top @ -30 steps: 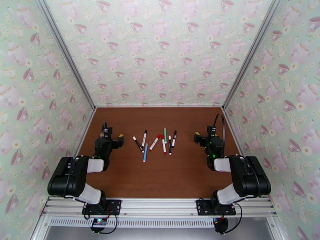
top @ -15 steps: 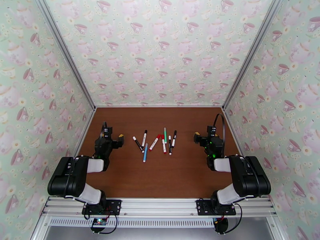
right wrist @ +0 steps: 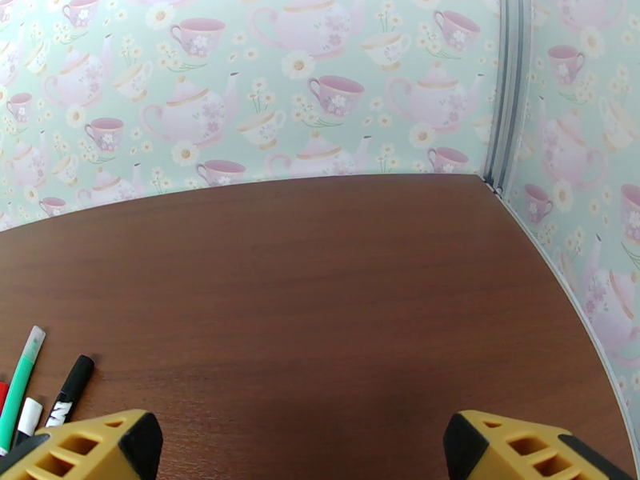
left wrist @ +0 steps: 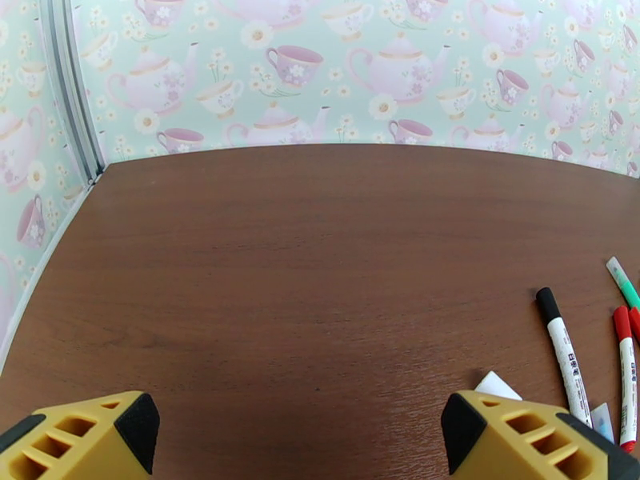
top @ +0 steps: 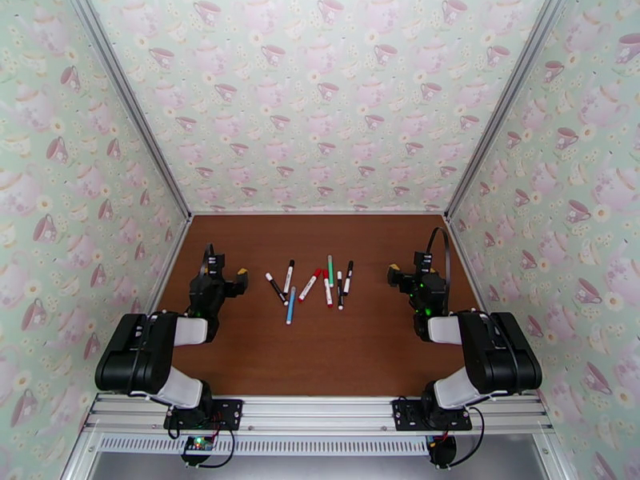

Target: Open the pen caps

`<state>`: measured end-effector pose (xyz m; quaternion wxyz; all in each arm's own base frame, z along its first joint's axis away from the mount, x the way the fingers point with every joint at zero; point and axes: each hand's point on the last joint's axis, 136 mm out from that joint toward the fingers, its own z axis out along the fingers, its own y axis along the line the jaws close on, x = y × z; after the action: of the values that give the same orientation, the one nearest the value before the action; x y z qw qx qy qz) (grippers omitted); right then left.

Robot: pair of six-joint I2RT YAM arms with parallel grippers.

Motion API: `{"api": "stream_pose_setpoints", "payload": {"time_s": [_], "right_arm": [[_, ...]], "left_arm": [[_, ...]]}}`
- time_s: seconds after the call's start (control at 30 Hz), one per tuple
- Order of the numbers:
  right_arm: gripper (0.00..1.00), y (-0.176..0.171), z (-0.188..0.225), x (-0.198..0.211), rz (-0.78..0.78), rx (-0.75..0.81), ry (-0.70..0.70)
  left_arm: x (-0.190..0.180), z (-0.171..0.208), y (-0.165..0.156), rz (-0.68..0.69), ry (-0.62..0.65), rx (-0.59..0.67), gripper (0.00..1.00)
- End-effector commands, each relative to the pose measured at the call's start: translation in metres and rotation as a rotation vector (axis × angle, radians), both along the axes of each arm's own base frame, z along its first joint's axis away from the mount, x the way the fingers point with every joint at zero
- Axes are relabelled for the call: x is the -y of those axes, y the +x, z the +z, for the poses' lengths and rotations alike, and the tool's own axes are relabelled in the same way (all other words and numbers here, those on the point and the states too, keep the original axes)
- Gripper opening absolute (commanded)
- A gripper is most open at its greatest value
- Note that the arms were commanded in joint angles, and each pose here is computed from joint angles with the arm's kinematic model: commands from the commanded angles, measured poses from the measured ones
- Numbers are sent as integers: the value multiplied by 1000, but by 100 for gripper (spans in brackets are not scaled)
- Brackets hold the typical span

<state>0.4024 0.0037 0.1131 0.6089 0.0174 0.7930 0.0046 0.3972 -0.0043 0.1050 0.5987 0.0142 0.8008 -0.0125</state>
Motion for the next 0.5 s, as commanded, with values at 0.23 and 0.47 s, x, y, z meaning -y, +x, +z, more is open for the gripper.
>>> {"api": "stream_pose_setpoints", "payload": {"time_s": [0.23,0.47], "right_arm": [[100,5,2,-4,23,1,-5],[100,3,3,-4,22,9,-3]], "left_arm": [[3,6,2,-15,-15,23,100],[3,6,1,-15,-13,26,100]]}}
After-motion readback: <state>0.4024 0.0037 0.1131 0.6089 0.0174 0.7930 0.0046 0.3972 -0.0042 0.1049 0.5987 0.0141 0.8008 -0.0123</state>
